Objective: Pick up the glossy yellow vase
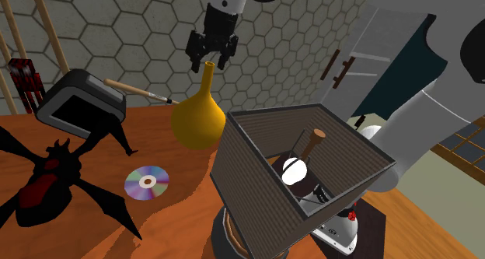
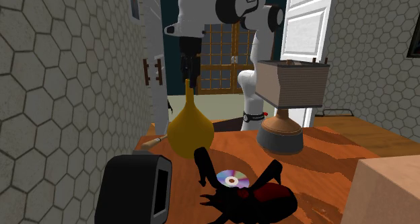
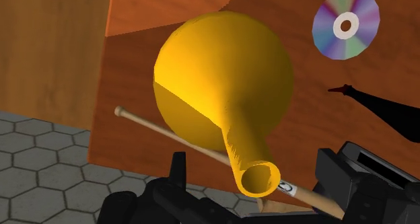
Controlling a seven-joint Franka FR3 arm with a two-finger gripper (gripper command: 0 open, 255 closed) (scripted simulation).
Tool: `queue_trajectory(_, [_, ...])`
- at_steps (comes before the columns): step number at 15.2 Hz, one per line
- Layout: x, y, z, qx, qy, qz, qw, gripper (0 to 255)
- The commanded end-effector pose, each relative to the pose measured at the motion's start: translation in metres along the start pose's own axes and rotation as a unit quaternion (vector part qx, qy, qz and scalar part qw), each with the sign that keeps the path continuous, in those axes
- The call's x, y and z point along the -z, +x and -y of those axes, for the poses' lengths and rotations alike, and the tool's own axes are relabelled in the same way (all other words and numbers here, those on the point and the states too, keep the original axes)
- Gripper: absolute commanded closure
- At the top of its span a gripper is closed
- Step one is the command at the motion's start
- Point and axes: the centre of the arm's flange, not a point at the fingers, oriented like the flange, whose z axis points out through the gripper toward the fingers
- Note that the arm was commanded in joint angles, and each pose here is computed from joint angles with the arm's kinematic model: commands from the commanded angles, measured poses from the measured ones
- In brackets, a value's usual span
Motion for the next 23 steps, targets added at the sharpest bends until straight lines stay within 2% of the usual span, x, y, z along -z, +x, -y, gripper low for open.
queue_trajectory(1, [-0.004, -0.001, -0.001, 0.000, 0.000, 0.000, 1.0000, 0])
queue_trajectory(2, [-0.003, -0.001, 0.000, 0.000, 0.000, 0.000, 1.0000, 255])
queue_trajectory(11, [-0.004, -0.001, -0.001, 0.000, 0.000, 0.000, 1.0000, 255])
queue_trajectory(23, [0.059, 0.004, 0.000, 0.000, 0.000, 0.000, 1.0000, 255])
